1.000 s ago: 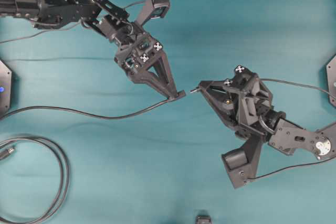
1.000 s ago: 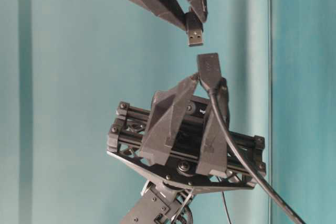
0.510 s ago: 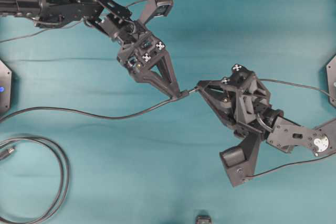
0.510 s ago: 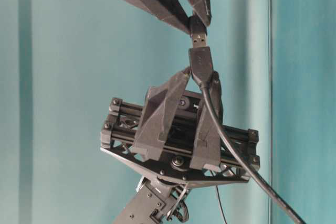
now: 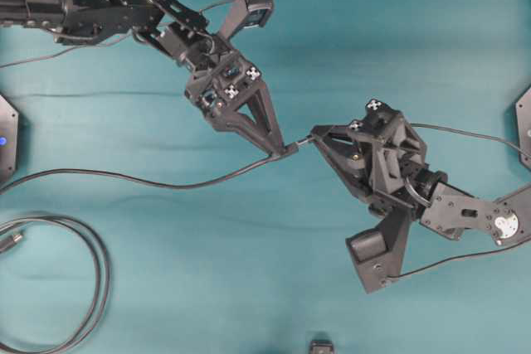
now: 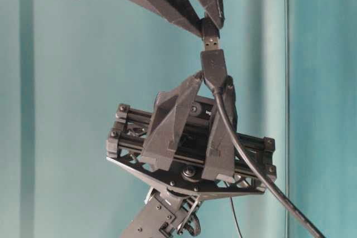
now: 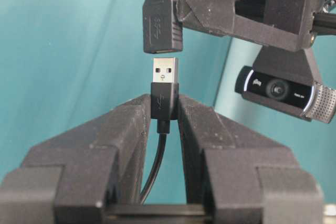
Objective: Insert the USB using both arms.
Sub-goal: 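Align the USB-A plug under the socket and push them together, then press the socket down fully onto the plug with the left gripper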
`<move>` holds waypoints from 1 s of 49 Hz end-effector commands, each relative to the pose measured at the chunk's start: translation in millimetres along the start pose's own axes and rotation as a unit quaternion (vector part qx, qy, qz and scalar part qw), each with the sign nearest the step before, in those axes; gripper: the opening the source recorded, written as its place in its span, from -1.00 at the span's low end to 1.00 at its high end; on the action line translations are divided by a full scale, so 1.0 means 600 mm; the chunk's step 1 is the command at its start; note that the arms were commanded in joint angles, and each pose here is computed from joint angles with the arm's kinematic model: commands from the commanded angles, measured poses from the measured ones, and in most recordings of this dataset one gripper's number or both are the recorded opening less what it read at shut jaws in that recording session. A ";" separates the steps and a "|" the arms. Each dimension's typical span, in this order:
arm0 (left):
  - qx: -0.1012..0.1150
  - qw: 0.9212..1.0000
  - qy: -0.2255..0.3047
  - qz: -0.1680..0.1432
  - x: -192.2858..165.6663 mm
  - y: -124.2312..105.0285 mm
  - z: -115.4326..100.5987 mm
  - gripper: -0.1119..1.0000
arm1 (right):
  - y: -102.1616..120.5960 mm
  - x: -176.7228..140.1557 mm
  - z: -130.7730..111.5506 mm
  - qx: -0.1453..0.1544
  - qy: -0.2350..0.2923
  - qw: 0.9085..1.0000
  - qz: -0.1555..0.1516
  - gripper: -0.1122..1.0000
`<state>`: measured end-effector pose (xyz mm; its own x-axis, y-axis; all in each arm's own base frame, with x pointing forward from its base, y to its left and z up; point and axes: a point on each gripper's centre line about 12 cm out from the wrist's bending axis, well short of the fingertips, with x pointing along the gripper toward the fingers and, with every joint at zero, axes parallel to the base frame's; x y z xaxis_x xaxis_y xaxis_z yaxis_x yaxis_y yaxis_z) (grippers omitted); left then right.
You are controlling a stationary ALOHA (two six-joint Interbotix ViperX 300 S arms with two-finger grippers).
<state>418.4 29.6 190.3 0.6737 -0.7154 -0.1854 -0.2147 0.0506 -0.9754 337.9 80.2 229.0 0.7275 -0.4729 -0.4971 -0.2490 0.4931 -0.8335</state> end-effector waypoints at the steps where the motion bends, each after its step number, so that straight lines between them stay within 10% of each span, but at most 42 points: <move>1: 0.009 1.000 -0.004 -0.008 -0.007 -0.019 0.003 -0.33 | -0.015 -0.005 0.008 0.013 -0.008 1.000 -0.006 -0.41; 49: 0.014 1.000 -0.005 -0.005 -0.003 -0.017 0.017 -0.33 | -0.012 -0.001 0.016 0.012 -0.012 1.000 -0.003 -0.44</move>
<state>422.9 33.0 184.4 0.6691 -0.7162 -0.1987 -0.2228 0.0618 -0.9729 340.3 80.9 225.0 0.7238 -0.4709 -0.5043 -0.2594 0.4916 -0.8313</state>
